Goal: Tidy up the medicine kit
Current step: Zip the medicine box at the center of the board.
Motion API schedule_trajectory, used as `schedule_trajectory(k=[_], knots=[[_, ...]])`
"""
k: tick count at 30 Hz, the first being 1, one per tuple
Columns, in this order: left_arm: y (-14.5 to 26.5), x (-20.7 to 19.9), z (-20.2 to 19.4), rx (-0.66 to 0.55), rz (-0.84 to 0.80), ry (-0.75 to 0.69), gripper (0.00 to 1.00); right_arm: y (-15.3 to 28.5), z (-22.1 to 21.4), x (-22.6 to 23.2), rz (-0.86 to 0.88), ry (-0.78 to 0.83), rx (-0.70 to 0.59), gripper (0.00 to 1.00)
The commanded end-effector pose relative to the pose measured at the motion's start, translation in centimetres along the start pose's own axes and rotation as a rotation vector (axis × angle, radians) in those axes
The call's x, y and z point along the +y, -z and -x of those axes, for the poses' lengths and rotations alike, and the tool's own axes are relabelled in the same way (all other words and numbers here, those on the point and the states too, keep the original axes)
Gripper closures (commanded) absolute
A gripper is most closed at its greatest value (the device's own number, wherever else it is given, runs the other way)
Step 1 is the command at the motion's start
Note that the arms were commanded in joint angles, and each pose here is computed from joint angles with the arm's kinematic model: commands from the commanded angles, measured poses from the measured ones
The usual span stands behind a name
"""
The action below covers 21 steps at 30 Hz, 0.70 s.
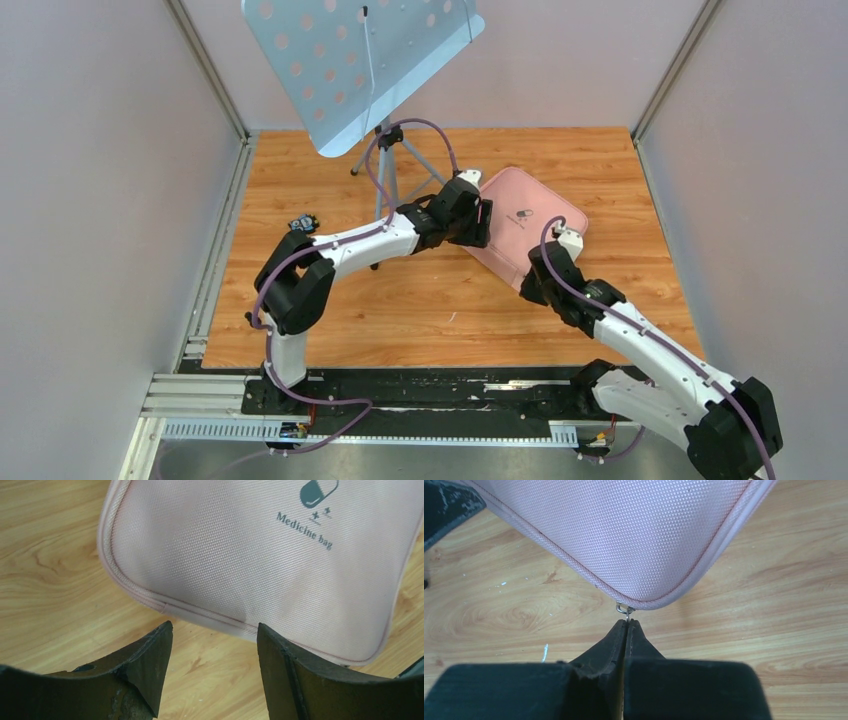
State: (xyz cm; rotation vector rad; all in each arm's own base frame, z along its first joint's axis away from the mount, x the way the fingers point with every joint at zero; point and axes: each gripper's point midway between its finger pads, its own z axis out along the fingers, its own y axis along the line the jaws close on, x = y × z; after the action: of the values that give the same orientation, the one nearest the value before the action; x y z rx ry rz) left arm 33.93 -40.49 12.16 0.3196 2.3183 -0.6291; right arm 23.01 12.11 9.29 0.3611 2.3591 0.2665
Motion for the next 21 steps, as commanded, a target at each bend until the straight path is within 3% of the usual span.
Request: schedule_trajectory(k=[1,5,10,15,21], knots=[[2.7,-2.0,1.3,-0.024,-0.018,-0.072,0.29,1.1,1.2,0.4,0.010,-0.041,-0.033,1.00],[1.0,-4.4,1.9,-0.028,-0.083,-0.018,0.29,0.9,1.1,-0.3,-0.033,-0.040,-0.029,1.00],[-2.1,-4.4,-1.1,0.068,-0.096,0.009,0.32,1.2,1.3,-1.8,-0.095,-0.046,-0.059,1.00],[-0.2,-4.1,-0.6,0.046,-0.083,0.044,0.32,1.3,0.9,-2.6,-0.119,-0.062,-0.054,1.00],[4.3,0.9,1.1,-0.071,0.192,0.258,0.32,1.4,1.0,-1.8,-0.089,-0.076,-0.042,1.00]])
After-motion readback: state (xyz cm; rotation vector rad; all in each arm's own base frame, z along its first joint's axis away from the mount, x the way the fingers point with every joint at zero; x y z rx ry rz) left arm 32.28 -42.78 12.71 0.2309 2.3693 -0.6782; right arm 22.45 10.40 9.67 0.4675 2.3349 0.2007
